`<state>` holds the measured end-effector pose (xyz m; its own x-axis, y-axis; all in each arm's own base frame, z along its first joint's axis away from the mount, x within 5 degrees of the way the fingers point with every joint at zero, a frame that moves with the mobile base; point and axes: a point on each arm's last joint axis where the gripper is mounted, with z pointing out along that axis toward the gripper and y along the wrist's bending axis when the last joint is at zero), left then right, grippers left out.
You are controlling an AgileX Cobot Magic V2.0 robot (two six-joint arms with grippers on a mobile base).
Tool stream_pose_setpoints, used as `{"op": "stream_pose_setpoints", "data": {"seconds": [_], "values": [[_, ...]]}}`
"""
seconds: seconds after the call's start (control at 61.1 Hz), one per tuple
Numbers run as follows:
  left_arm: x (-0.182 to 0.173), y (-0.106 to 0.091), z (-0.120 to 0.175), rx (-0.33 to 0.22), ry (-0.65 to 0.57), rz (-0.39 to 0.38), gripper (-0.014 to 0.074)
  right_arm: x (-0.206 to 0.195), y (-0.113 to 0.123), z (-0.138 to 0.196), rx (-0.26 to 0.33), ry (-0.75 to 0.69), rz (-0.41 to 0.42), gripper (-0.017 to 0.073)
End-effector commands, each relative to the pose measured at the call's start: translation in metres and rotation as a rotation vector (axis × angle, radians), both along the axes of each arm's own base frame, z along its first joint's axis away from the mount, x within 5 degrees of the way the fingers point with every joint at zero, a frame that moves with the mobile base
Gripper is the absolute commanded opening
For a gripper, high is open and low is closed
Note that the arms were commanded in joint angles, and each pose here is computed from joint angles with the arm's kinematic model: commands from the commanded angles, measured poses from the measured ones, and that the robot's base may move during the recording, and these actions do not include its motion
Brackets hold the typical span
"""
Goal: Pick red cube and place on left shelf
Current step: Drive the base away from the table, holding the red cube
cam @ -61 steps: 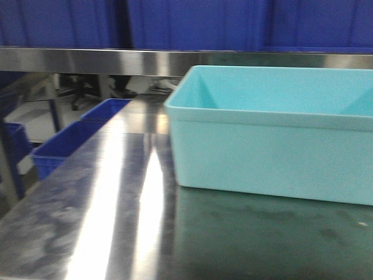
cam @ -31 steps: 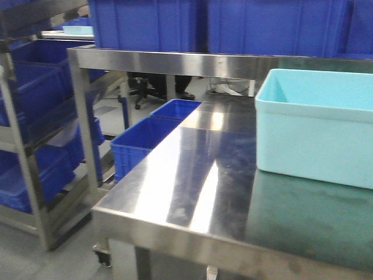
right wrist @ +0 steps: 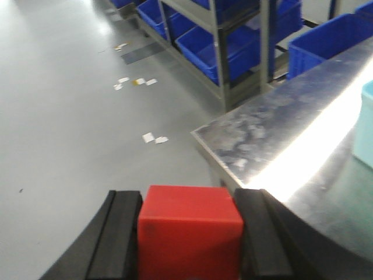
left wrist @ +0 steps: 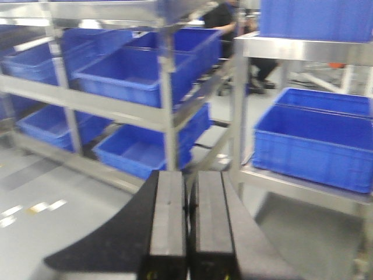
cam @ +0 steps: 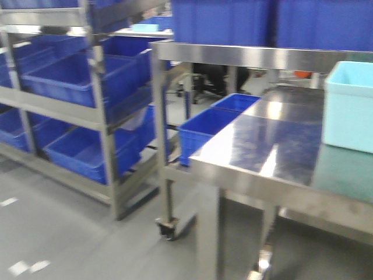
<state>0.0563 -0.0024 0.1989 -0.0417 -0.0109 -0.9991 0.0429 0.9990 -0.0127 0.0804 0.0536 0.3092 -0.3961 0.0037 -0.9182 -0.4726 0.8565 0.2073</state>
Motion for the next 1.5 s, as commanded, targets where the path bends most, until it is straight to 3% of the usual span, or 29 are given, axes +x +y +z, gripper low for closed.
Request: {"op": "stream_pose_setpoints", "data": {"seconds": [0.0,0.851,1.08,1.489], "values": [[-0.0003,-0.0001,0.0009,-0.009,-0.079,-0.001,0.0101,0.0017,0.0017,0.0167,0.043,-0.103,0.013,0.0193],[-0.0003,-0.0001,0.0009,-0.009,-0.079,-0.001,0.0101,0.0017,0.0017,0.0167,0.043,-0.103,0.013,0.0193],[-0.0005,-0.003,0.0009,-0.011,-0.079,-0.052,0.0101,0.0017,0.0017,0.0167,0.043,-0.103,0.013,0.0193],[-0.0005,-0.003,0.0009,-0.011,-0.079,-0.052,0.0101,0.0017,0.0017,0.0167,0.043,-0.103,0.013,0.0193]]}}
